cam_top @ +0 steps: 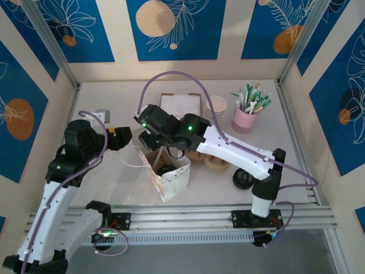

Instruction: Pack the takeout coffee

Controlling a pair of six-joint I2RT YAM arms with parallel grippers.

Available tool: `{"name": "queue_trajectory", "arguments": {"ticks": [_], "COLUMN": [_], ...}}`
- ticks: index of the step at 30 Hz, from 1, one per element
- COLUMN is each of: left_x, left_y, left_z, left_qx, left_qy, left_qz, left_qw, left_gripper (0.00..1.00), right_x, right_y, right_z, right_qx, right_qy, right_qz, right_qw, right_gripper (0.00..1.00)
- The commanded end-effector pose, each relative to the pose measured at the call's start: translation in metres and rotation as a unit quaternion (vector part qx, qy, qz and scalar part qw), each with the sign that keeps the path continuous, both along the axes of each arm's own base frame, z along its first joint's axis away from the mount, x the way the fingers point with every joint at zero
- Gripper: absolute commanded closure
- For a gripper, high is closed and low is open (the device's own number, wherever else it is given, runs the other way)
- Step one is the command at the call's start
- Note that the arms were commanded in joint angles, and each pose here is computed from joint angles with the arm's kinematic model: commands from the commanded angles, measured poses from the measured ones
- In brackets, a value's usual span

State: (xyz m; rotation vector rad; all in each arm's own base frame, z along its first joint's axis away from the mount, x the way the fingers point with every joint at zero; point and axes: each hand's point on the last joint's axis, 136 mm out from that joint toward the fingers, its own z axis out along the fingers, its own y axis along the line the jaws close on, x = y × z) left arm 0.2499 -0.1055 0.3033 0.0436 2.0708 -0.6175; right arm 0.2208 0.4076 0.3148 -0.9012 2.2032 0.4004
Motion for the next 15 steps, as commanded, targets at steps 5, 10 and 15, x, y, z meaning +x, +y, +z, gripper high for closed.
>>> {"name": "queue_trajectory", "arguments": {"ticks": [5, 10, 15], "left_x": [-0.005, -0.003, 0.0], "left_y": [0.008, 0.009, 0.011], "left_z": [0.014, 0.017, 0.013], "left_qx": [0.009, -0.005, -0.011], "left_qy": [-0.023, -0.021, -0.008], "left_qz": [0.017, 0.027, 0.043], "left_qw": [1.0, 0.999, 0.999], "left_gripper": [0.3, 0.28, 0.27], "right_x": [0.001, 0.037, 0.105], "right_y": [-0.039, -0.084, -0.129], "right_z": [0.114, 0.148, 0.133], "right_qx": [0.12, 0.213, 0.255], "right_qy": [-0.124, -0.126, -0.065], "right_qz": [-0.005, -0.071, -0.171], "right_qw": [0.985, 0.966, 0.949], "right_gripper": [0.62, 0.62, 0.62]}}
